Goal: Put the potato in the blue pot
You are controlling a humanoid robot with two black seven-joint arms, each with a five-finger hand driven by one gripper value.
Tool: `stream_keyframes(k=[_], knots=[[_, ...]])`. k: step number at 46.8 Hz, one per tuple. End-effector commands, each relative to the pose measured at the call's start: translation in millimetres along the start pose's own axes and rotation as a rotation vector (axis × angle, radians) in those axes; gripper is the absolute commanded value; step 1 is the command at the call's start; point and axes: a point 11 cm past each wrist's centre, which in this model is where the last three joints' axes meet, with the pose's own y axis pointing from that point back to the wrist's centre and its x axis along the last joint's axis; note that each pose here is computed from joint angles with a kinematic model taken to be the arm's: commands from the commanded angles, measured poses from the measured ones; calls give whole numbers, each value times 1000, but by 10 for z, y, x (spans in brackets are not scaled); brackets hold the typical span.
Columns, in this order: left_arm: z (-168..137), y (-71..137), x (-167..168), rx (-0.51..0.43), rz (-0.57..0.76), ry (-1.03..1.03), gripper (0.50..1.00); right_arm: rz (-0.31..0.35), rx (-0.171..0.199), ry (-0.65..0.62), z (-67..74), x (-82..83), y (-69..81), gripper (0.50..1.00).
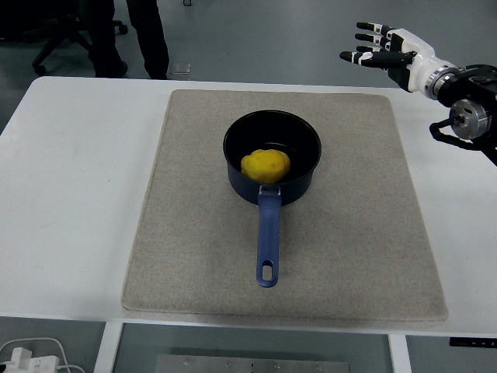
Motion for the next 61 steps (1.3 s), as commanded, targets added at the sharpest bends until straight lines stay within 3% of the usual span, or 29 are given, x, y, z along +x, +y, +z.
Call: stream_keyframes(k=[1,9,18,28,33,43,61], knots=[[1,0,0,0,0,0,996,14,2,-58,1,24,-2,930],[1,0,0,0,0,2,996,55,-14,-149,-25,59,-12,930],[1,0,0,0,0,0,996,93,-72,-250,84,162,7,930],[1,0,0,0,0,2,996,124,-60,-306,52,233,20,930],[1,0,0,0,0,2,996,139,-36,-326,26,261,20,930],[1,0,0,0,0,3,996,159,-45,-321,149,315,43,930],[1,0,0,0,0,3,996,169,-39,-314,164,389,75,930]])
